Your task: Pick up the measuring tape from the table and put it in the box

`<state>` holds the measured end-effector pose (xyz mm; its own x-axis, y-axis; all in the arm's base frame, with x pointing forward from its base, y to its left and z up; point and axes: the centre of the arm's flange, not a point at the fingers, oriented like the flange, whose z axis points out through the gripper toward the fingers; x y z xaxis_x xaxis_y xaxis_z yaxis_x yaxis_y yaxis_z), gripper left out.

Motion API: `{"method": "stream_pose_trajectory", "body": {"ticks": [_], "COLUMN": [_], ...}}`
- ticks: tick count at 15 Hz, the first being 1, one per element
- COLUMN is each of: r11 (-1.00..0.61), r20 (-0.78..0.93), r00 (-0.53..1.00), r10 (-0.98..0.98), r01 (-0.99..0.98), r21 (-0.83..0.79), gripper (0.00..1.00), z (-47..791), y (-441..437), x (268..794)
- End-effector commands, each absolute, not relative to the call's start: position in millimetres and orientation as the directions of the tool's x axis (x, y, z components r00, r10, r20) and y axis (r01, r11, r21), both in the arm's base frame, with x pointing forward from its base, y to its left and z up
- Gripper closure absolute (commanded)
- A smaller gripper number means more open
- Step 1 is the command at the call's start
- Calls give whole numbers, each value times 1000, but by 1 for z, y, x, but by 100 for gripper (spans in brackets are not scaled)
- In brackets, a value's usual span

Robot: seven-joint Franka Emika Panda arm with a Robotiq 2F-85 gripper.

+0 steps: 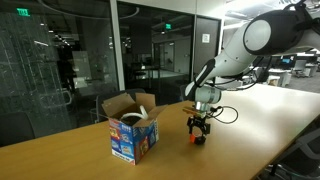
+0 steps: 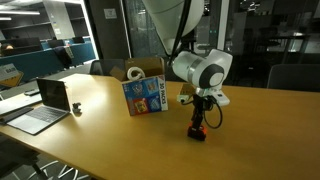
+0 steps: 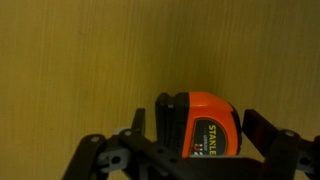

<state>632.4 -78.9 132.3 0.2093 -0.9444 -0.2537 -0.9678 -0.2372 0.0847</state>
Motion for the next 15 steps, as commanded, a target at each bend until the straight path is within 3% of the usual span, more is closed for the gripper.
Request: {"method": "stream_pose_trajectory", "body": {"ticks": [1,6,7,10,15], "r11": [-230,-262,-280,-306,-338], "r20": [-246,-248,-239,-228,-224], "r00": [200,226,246,275,307], "r10": [-949,-942,-939,-934,-925], "r01": [-968,-957,-952,-945,-934], "r21": [99,122,122,115,115], "gripper": [0,0,25,39,39], "z": [112,87,84,86,101], "y": [-82,-81,-80,-79,-78], "x": [649,648,647,648,646]}}
